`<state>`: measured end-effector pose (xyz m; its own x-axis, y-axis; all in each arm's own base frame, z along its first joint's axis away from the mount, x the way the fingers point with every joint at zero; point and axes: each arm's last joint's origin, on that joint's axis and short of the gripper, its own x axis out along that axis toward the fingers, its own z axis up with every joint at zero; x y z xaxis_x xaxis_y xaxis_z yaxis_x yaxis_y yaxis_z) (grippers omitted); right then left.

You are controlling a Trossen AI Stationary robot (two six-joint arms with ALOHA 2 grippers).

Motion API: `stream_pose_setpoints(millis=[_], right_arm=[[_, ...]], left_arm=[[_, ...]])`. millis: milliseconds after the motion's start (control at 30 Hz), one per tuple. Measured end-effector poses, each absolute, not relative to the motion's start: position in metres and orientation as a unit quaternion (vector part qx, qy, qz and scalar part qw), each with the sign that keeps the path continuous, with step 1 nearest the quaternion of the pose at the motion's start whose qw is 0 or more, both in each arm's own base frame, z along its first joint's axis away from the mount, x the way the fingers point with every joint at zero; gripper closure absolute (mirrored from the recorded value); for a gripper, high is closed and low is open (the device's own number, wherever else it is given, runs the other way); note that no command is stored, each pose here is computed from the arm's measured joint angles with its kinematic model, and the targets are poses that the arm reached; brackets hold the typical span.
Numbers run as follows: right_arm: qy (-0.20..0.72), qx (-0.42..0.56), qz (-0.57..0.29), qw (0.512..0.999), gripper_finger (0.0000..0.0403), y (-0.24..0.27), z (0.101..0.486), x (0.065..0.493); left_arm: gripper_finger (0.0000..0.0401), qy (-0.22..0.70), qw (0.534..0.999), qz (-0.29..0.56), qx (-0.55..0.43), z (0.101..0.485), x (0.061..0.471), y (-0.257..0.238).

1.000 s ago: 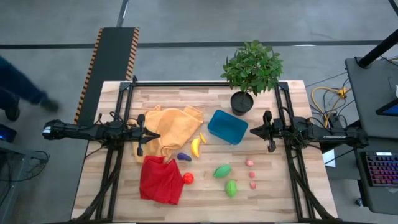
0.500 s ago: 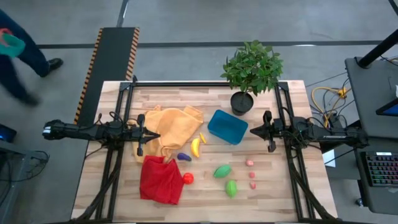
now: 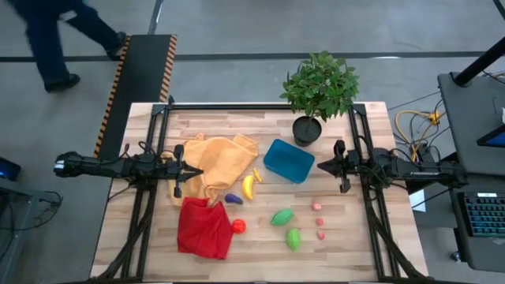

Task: Pick and placing Produce into tupperware
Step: Put the top pink peach into the blue bin

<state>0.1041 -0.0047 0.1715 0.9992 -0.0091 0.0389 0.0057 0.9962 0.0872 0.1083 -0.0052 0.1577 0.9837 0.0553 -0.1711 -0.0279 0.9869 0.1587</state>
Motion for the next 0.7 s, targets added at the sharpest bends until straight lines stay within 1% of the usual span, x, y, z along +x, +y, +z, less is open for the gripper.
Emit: stream_pose_setpoints(millis=[67,133,300,367,433,567,633,700], right_arm=[[-0.037,0.021,-0.004,0.999,0.0394,-0.005,0.175,0.104],[-0.070,0.004,-0.004,0.998,0.0394,-0.005,0.181,0.103],[-0.201,-0.034,-0.009,0.979,0.0393,-0.004,0.206,0.097],[-0.228,-0.045,-0.012,0.973,0.0386,-0.004,0.213,0.094],[-0.225,-0.046,-0.013,0.973,0.0370,-0.004,0.223,0.094],[-0.185,-0.028,-0.005,0.982,0.0317,-0.004,0.251,0.102],[-0.146,-0.035,0.009,0.989,0.0283,-0.003,0.268,0.110],[-0.086,-0.051,0.022,0.995,0.0250,-0.002,0.282,0.121]], left_arm=[[0.0401,0.079,0.993,0.022,0.081,0.159,0.109,-0.005],[0.0401,0.052,0.994,0.026,0.096,0.165,0.110,-0.005],[0.0401,-0.078,0.986,0.054,0.137,0.191,0.110,-0.004],[0.0401,-0.118,0.979,0.074,0.152,0.199,0.109,-0.004],[0.0401,-0.138,0.974,0.080,0.161,0.204,0.109,-0.004],[0.0401,-0.122,0.975,0.078,0.166,0.213,0.115,-0.004],[0.0396,-0.113,0.976,0.076,0.167,0.219,0.119,-0.005],[0.0383,-0.108,0.977,0.074,0.166,0.227,0.124,-0.005]])
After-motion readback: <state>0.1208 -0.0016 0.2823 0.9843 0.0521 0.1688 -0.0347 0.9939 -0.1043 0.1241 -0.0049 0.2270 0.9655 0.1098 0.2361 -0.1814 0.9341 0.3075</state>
